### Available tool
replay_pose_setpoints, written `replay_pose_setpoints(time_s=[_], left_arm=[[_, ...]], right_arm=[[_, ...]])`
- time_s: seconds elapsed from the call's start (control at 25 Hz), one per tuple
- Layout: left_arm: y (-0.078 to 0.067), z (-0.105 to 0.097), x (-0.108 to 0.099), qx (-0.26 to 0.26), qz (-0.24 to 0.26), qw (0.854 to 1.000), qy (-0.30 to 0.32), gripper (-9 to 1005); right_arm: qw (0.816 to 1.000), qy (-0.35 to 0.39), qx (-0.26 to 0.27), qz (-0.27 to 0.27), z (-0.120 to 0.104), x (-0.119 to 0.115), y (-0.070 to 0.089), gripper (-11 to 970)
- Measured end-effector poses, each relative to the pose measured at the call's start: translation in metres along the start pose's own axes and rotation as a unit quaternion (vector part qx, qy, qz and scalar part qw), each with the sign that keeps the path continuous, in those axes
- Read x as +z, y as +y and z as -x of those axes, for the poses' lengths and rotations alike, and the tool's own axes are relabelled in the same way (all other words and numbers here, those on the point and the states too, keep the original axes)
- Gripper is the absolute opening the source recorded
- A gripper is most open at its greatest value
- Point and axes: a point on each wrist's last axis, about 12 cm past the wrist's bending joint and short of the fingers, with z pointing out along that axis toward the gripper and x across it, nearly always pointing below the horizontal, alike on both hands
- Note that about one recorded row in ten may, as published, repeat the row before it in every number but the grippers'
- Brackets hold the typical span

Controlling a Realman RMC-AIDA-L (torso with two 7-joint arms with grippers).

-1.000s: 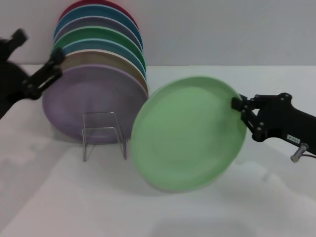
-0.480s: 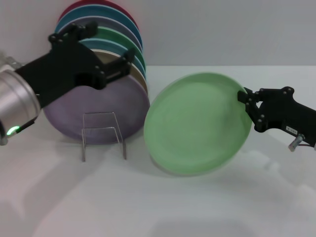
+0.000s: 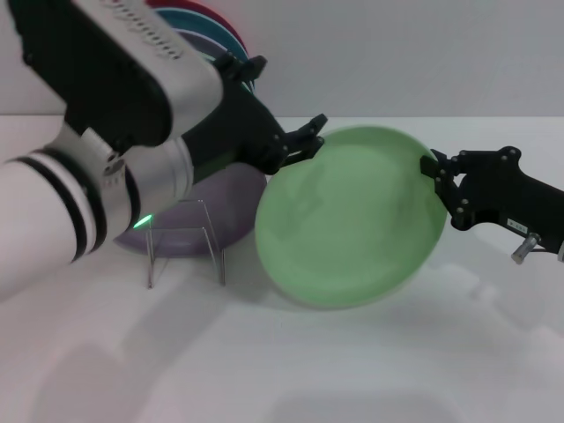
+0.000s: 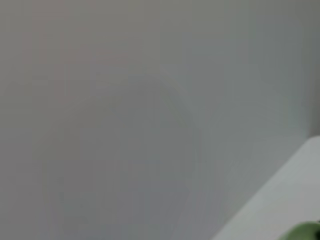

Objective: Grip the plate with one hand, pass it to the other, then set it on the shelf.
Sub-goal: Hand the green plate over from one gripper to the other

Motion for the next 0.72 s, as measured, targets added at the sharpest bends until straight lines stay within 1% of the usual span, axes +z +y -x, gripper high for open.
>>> replay_pose_setpoints(time_s=[0.08,0.2,0.32,0.36,0.6,0.72], left_arm=[[-0.001,0.006,0.003,0.002,-0.013,1.0,-0.003,848],[0.0,0.008,0.006,0.002,-0.024,1.0,-0.002,845],[0.0,0.008,0.009,0.0,-0.047,0.999,0.01,842],[-0.001,0.007,0.011,-0.004,-0.067,0.997,0.023,842],[-0.001,0.0,0.02,0.0,-0.089,0.994,0.056,836],[-0.001,-0.003,0.022,-0.001,-0.089,0.994,0.06,833]], right_arm=[[1.0,0.001,-0.004,-0.004,-0.001,-0.002,-0.001,50],[1.0,0.005,-0.007,-0.006,-0.005,-0.004,0.0,52],[1.0,0.008,-0.01,-0.006,-0.007,-0.005,0.001,53],[1.0,0.007,-0.011,-0.005,-0.008,-0.005,0.001,54],[1.0,-0.004,-0.011,0.012,-0.005,-0.005,0.006,57],[1.0,-0.008,-0.01,0.017,-0.005,-0.006,0.007,58]])
